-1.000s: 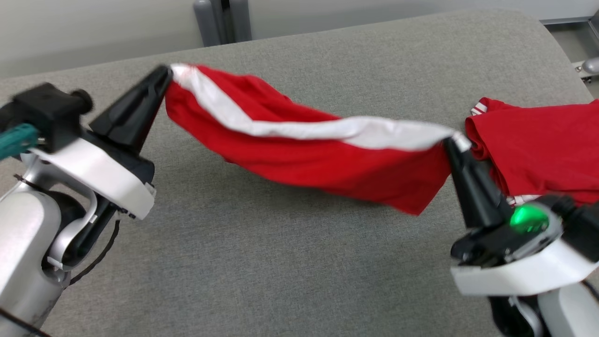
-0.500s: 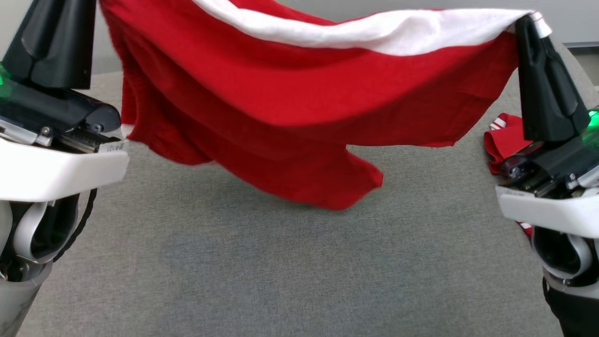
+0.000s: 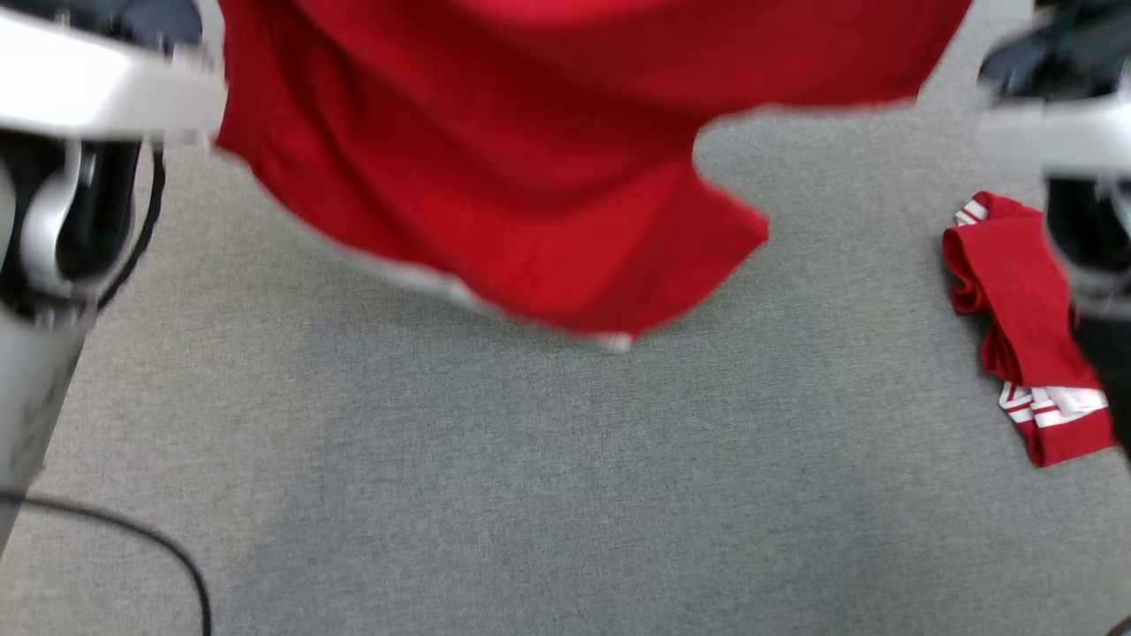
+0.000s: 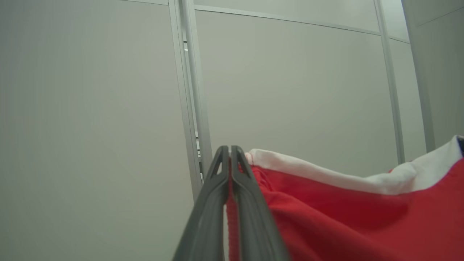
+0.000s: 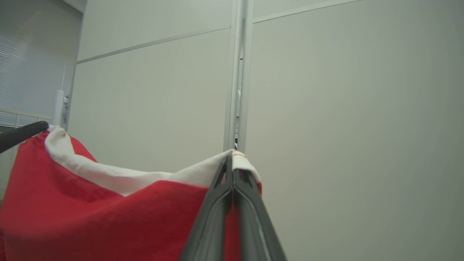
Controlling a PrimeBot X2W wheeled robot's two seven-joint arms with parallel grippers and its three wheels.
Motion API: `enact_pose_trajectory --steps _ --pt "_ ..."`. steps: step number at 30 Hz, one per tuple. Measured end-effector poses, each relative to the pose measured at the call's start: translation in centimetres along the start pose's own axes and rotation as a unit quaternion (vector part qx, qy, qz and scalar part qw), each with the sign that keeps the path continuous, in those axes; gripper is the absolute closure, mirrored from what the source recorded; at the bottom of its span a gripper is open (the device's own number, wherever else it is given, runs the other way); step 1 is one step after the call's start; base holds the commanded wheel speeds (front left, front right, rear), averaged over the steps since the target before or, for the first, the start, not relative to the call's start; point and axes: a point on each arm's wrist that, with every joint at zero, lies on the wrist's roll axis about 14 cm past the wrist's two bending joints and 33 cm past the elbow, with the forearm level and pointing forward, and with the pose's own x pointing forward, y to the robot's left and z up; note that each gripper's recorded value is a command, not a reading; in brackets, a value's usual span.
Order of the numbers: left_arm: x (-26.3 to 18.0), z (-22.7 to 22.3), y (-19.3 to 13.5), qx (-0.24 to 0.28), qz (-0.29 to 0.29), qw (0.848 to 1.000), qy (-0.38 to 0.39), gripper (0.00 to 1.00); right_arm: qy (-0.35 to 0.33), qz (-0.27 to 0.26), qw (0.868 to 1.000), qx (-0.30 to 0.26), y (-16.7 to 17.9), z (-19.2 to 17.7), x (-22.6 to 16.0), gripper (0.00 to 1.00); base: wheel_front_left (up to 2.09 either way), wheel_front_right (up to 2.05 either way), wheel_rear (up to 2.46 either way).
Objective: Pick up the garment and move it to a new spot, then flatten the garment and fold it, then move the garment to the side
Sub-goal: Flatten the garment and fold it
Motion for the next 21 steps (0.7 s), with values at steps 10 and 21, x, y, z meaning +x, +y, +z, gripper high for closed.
enact_pose_trajectory --steps 10,21 --pt "7.1 -1.9 2.9 0.032 0.021 0.999 -0.022 1.0 -0.008 0.028 0.998 -0.063 -1.4 -0.7 9.2 1.0 0.0 0.0 0.0" --pt "3.2 -14.9 3.9 -0.037 0.042 0.992 0.11 1.0 0.139 0.075 0.987 -0.008 1.8 -13.4 5.5 1.0 0.0 0.0 0.0"
